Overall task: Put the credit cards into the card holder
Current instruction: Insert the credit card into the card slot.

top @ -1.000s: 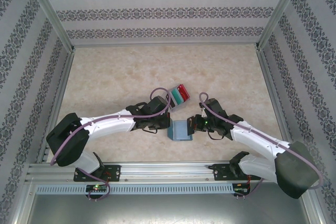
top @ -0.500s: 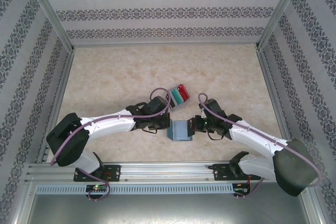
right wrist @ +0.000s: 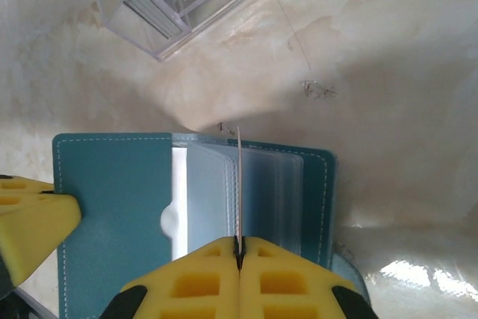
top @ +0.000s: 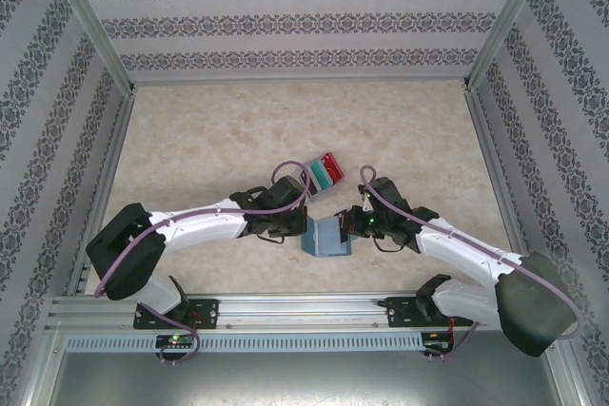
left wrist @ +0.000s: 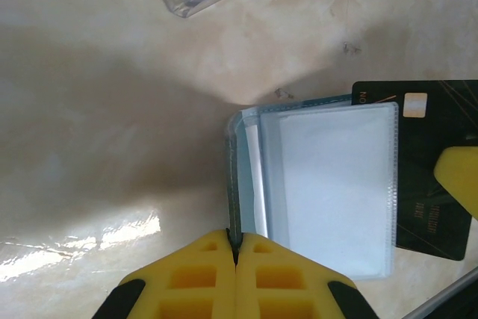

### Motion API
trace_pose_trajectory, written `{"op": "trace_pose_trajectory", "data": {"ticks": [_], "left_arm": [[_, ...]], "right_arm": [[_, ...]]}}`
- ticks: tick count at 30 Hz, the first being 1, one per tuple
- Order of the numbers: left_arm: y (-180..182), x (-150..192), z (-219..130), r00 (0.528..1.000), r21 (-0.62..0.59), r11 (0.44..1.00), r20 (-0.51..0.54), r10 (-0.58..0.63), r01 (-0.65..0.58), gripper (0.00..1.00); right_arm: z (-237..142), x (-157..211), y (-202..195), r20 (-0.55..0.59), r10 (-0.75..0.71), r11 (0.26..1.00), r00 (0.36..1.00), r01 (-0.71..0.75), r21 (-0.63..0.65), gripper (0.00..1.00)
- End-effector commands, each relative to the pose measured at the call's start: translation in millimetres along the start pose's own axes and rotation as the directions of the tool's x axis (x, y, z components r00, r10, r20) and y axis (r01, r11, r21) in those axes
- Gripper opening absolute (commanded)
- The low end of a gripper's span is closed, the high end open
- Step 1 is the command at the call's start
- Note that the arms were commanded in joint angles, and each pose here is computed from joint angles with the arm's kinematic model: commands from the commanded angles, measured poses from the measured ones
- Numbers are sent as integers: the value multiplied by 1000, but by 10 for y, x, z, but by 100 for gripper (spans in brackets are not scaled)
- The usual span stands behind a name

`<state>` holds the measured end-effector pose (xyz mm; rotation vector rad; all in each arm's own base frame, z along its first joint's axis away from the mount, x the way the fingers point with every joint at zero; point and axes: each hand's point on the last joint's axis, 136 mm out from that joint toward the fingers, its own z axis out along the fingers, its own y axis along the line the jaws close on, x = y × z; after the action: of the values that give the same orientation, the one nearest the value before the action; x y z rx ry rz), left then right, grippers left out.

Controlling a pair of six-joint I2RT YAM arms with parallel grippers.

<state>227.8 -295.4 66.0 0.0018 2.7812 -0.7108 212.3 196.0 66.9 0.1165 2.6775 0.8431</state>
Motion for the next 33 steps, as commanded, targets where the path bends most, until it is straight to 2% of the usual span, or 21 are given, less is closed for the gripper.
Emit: {"op": "trace_pose_trajectory", "data": {"ticks": [1, 6, 11, 15, 21, 27, 33], "left_arm": [[106, 34, 29, 1000, -28, 1000, -8, -9, 9, 0], [101, 35, 35, 1000, -18, 1000, -3, -20, 20, 0], [77, 28, 26, 1000, -2, 1000, 3, -26, 26, 0], [81, 34, 25, 1000, -4, 1000, 1, -28, 28, 0], [90, 45, 52, 999, -4, 999, -4, -32, 32, 0], [77, 40, 49, 999, 2, 999, -2, -35, 35, 0], [82, 46, 53, 999, -2, 999, -6, -32, 32, 0]], "right_arm": [[-61, -70, 101, 30, -6, 1000, 1000, 6, -3, 0], [-104, -70, 305, 10, -33, 997, 999, 33, -70, 0], [-139, -76, 25, 42, -13, 995, 999, 8, 103, 0], [-137, -67, 26, 37, -6, 997, 999, 4, 79, 0], [-175, -79, 270, 21, -27, 999, 999, 28, -18, 0], [-328, -151, -156, 86, -25, 980, 996, 7, 198, 0], [-291, -153, -97, 80, -14, 991, 997, 3, 135, 0]]}}
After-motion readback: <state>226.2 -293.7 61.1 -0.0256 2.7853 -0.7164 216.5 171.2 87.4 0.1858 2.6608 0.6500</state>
